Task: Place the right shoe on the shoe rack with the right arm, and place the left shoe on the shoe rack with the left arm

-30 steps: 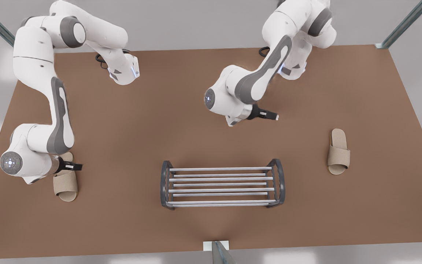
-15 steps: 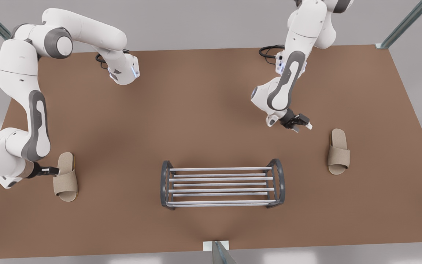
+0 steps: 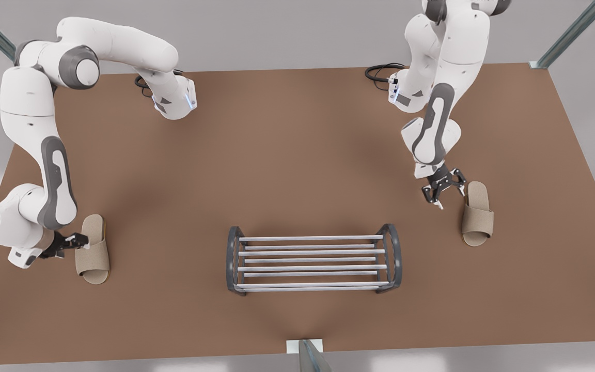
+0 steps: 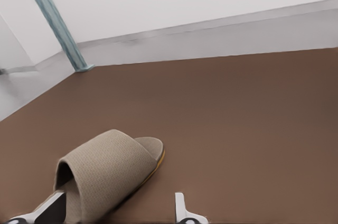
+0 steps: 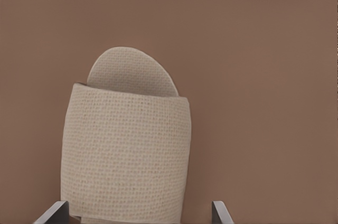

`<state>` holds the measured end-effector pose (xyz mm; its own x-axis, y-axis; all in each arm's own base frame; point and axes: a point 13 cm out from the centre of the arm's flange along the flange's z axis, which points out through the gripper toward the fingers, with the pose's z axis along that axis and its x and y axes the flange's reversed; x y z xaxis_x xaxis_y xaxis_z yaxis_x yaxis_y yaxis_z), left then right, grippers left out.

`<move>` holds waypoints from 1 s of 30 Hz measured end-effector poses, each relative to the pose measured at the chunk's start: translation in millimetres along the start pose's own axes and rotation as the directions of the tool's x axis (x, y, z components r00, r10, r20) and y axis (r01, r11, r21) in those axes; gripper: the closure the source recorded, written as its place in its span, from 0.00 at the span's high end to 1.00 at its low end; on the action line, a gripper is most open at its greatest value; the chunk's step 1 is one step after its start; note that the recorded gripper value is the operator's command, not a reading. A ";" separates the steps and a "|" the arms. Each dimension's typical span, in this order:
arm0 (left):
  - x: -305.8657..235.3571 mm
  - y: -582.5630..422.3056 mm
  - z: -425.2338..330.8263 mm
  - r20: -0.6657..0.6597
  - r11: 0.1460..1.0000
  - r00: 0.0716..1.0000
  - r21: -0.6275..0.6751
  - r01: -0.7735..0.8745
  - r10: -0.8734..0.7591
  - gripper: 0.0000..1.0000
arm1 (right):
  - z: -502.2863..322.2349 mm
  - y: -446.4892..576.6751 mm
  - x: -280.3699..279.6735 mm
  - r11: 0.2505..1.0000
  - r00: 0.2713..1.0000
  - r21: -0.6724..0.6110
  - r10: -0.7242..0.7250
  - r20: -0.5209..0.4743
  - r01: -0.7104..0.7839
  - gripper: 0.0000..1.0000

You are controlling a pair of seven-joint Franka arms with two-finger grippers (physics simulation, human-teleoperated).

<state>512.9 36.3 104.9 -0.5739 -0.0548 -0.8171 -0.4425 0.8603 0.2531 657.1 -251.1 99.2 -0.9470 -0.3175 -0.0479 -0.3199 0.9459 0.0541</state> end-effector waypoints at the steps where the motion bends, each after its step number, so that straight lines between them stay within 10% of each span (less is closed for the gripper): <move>1: 6.1 14.2 8.7 -0.019 0.999 0.999 -0.004 0.040 -0.040 1.00 | -0.1 -1.7 -1.4 1.000 1.000 0.004 -0.015 0.008 0.015 1.00; 21: 17.3 33.4 94.2 -0.025 0.991 0.994 0.083 -0.101 0.103 1.00 | 22.9 8.2 5.7 0.984 0.983 0.003 -0.175 0.055 0.176 1.00; 30: 15.3 20.1 97.6 -0.039 0.991 0.996 0.107 -0.076 0.081 0.84 | 32.6 -2.2 -2.1 0.979 0.975 0.047 -0.202 0.095 0.198 1.00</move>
<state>562.4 102.3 46.9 -0.6340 -0.0045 -0.7733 -0.3209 0.9114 0.2578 660.8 -250.4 66.6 -0.8561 -0.4939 -0.1523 -0.4992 0.8665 -0.0034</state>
